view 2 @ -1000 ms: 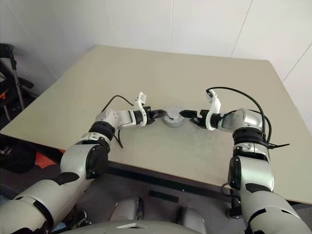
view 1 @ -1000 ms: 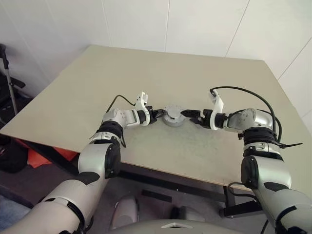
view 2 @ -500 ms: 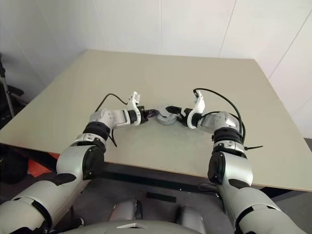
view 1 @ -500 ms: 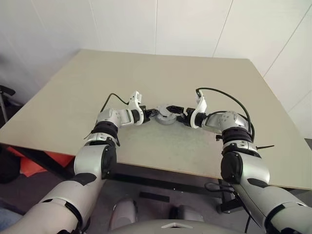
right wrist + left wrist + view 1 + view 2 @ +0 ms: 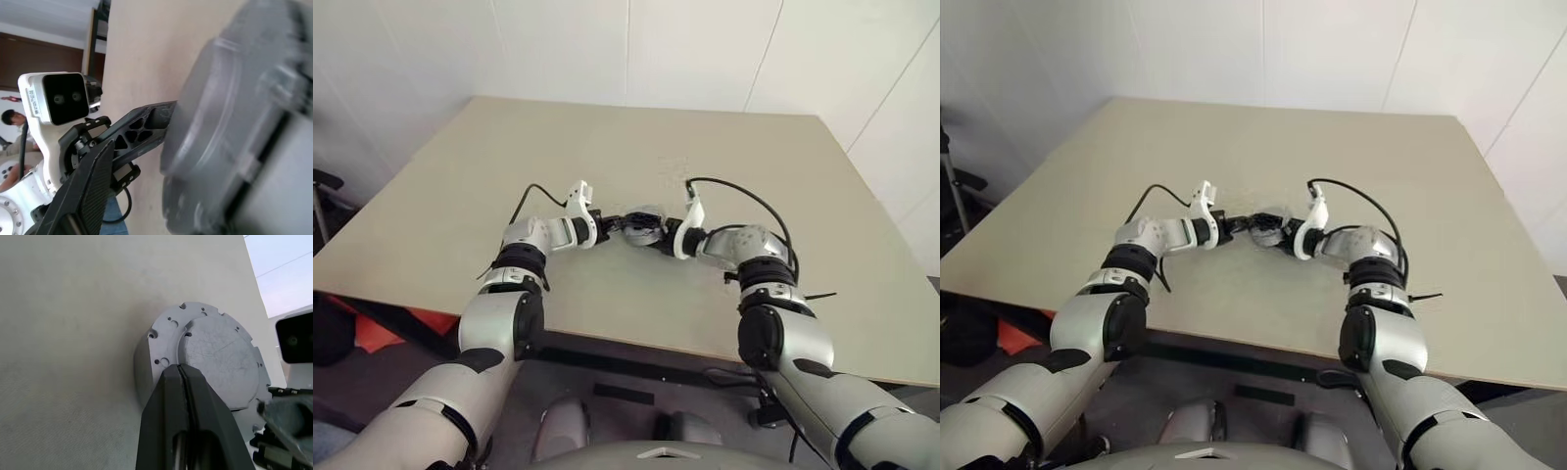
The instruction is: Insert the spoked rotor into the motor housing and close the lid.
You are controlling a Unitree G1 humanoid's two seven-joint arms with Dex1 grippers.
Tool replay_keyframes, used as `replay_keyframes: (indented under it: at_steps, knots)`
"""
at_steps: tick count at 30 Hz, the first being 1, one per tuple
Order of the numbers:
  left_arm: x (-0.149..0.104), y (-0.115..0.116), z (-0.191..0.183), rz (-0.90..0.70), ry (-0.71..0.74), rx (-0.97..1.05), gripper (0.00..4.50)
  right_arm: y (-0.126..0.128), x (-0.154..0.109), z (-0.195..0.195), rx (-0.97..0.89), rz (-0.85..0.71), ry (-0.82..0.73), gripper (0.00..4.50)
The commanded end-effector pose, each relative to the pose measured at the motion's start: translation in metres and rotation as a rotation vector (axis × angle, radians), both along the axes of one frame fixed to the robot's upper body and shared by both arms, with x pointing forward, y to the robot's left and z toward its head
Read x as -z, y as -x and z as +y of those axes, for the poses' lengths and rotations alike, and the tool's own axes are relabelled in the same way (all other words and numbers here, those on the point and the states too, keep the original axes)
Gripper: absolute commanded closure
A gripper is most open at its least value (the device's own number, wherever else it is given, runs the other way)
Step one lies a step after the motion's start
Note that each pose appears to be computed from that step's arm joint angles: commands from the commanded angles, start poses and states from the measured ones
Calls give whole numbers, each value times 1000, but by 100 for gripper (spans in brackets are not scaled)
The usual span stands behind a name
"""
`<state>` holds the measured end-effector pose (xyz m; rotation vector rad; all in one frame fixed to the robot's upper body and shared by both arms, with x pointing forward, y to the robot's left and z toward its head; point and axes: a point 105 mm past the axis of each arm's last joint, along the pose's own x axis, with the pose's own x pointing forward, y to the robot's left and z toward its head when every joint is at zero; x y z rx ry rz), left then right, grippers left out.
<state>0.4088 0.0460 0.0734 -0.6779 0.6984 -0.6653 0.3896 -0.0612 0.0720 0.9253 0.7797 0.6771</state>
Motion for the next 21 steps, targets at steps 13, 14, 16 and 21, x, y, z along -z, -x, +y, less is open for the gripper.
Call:
replay_keyframes:
  at_steps: [13, 14, 16, 21]
  knots:
    - [26, 21, -24, 87, -28, 86, 450, -36, -24, 3, 250, -52, -66, 1]
    - [26, 21, -24, 86, -29, 87, 450, -39, -25, 0, 274, -60, -61, 1]
    - [26, 21, -25, 86, -30, 89, 450, -43, -26, -6, 310, -76, -47, 1]
    - [27, 22, -26, 86, -33, 94, 450, -48, -27, -15, 354, -95, -28, 1]
